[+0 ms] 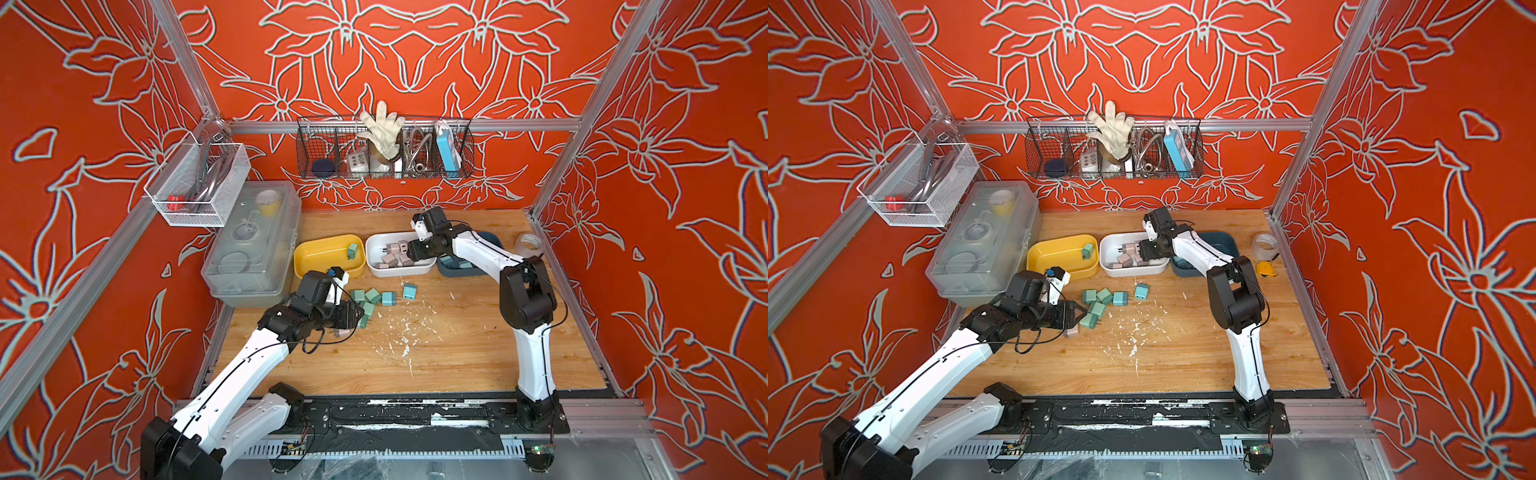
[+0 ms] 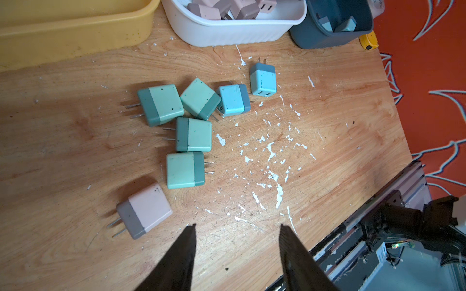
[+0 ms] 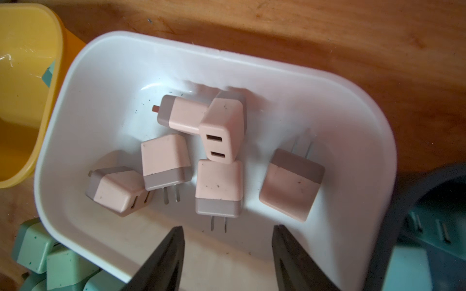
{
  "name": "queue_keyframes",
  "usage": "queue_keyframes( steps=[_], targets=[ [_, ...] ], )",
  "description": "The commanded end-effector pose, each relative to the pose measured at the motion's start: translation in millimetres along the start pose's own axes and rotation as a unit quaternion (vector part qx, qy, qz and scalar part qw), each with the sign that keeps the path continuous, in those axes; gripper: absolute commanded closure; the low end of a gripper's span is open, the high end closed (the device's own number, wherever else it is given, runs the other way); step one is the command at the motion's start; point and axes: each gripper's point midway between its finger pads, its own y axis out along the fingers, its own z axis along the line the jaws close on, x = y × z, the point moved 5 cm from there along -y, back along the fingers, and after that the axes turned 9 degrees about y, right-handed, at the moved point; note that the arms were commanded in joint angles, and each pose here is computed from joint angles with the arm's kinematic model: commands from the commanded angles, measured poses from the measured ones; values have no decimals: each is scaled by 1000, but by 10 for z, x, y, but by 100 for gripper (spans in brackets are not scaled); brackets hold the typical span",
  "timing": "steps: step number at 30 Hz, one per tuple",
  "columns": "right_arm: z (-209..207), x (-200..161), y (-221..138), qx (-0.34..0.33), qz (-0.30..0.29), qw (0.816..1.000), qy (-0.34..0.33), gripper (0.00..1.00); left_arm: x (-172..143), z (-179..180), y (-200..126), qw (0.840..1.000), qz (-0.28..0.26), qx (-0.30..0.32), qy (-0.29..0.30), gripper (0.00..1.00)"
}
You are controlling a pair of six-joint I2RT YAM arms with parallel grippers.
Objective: Place the plugs by color into the storage box
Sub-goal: Place the plug in the storage box.
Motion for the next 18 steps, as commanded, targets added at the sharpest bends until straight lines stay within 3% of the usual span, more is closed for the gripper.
queue_keyframes(
  steps=[1,18],
  targets=[
    [36,62,-172,0,-19,1000,-3,39,12,11,-6,1000,-2,1,-3,46],
    [251,-196,-752,50,-90,995,0,40,12,9,-7,1000,-2,1,-3,46]
  ],
)
